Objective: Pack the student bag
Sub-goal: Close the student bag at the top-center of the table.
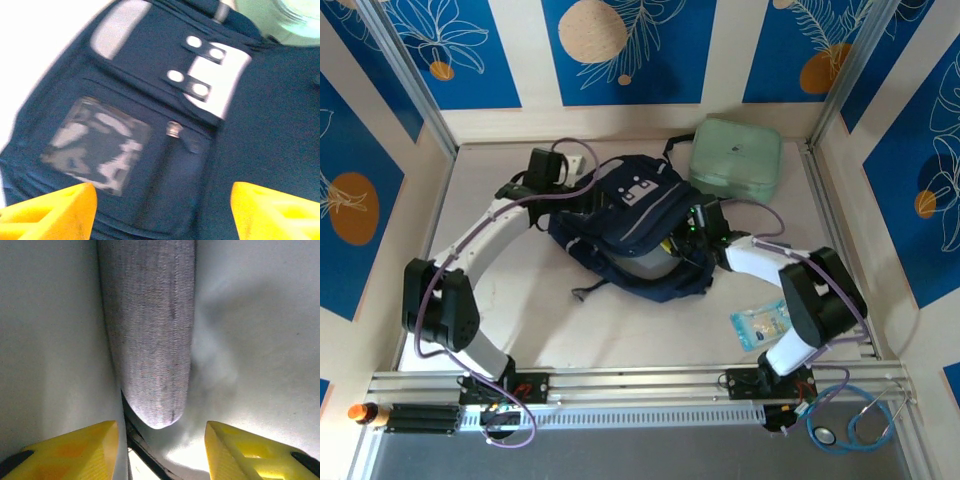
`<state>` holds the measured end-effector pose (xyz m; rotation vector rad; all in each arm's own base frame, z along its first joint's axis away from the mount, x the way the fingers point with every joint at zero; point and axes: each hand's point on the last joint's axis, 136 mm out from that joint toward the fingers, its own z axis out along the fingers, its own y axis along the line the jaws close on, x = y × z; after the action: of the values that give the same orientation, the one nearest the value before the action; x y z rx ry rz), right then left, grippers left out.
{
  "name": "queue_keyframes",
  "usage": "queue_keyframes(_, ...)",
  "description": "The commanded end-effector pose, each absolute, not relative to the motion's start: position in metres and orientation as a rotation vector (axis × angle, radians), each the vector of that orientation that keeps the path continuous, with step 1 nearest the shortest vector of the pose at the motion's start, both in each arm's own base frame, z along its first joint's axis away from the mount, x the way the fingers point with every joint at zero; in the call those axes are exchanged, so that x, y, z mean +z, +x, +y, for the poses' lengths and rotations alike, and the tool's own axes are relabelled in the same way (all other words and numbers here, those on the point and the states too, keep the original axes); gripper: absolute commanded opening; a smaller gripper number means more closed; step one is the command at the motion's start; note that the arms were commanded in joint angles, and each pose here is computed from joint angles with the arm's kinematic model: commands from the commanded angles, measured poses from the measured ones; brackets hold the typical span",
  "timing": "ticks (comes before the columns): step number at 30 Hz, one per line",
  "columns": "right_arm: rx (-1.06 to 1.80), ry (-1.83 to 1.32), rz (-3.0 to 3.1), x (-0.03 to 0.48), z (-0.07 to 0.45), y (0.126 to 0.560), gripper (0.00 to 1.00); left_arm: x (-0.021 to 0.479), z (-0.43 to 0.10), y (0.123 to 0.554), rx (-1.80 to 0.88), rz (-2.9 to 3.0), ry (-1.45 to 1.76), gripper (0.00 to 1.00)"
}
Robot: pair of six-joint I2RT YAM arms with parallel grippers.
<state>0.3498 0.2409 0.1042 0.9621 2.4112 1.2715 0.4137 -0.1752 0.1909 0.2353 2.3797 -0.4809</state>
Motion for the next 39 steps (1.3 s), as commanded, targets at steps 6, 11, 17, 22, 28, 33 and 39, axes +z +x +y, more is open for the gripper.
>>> queue_keyframes(6, 1.267, 1.232, 2.489, 0.094, 0.216, 0.317, 0.31, 0.177, -0.153, 0.416, -0.677, 2.362, -0.076, 0.74)
queue_keyframes(11, 1.176, 1.352, 2.507, 0.074, 0.203, 0.310, 0.29, 0.162, -0.171, 0.414, -0.809, 2.387, -0.056, 0.72)
queue_keyframes(17, 1.160, 1.423, 2.460, 0.070, 0.188, 0.305, 0.19, 0.141, -0.172, 0.418, -0.803, 2.431, -0.065, 0.72)
queue_keyframes(22, 1.096, 1.381, 2.424, 0.083, 0.171, 0.303, 0.19, 0.115, -0.181, 0.423, -0.860, 2.476, -0.076, 0.69)
queue_keyframes(28, 1.067, 1.225, 2.423, 0.110, 0.159, 0.303, 0.20, 0.065, -0.178, 0.427, -0.806, 2.589, -0.132, 0.63)
queue_keyframes(33, 0.912, 1.064, 2.526, 0.128, 0.148, 0.303, 0.20, 0.037, -0.173, 0.425, -0.720, 2.671, -0.136, 0.60)
queue_keyframes(39, 0.919, 0.861, 2.620, 0.134, 0.155, 0.316, 0.20, 0.014, -0.158, 0.426, -0.558, 2.768, -0.116, 0.57)
